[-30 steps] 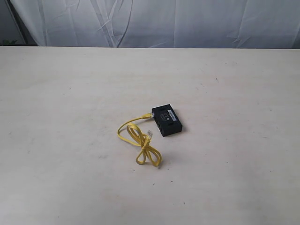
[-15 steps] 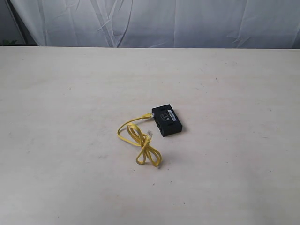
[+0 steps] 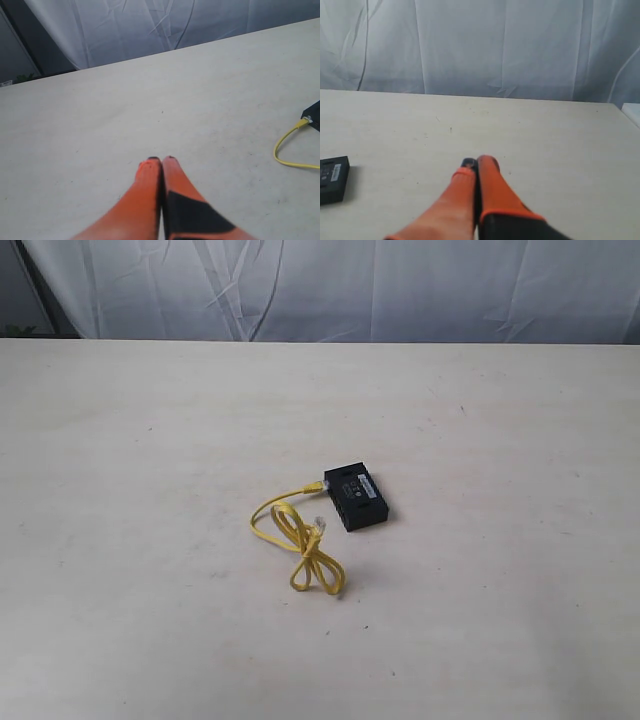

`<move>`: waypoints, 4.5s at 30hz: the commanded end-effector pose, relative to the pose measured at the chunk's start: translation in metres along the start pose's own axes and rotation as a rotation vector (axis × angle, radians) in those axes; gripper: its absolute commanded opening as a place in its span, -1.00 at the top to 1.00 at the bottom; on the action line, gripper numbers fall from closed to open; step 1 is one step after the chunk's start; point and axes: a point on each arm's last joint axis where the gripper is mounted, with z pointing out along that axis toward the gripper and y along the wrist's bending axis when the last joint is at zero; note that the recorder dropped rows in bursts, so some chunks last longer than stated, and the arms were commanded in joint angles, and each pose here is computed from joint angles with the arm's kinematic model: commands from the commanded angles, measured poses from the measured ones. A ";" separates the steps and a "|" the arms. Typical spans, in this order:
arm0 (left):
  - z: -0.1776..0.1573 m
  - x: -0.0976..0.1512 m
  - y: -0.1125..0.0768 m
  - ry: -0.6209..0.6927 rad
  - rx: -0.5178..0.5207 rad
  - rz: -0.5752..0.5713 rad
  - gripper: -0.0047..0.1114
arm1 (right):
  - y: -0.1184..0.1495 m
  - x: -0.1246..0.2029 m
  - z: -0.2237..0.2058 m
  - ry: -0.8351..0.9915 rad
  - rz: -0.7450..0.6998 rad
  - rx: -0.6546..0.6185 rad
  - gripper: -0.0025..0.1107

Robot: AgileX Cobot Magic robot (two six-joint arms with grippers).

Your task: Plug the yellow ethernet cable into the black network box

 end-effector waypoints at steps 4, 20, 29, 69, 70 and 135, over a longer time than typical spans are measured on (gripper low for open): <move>-0.001 0.000 0.000 -0.015 0.000 -0.001 0.92 | 0.000 0.023 0.007 0.047 0.005 0.008 0.97; -0.001 0.000 0.000 -0.015 0.000 -0.001 0.92 | 0.000 0.023 0.007 0.051 0.005 0.007 0.97; -0.001 0.000 0.000 -0.015 0.000 -0.001 0.92 | 0.000 0.023 0.007 0.051 0.005 0.007 0.97; -0.001 0.000 0.000 -0.015 0.000 -0.001 0.92 | -0.003 0.023 0.007 0.054 -0.045 0.035 0.97; -0.001 0.000 0.000 -0.015 0.000 -0.001 0.92 | -0.003 0.023 0.007 0.054 -0.045 0.035 0.97; 0.025 0.119 -0.007 -0.269 -0.145 -0.038 0.92 | -0.003 0.023 0.007 0.054 -0.045 0.037 0.97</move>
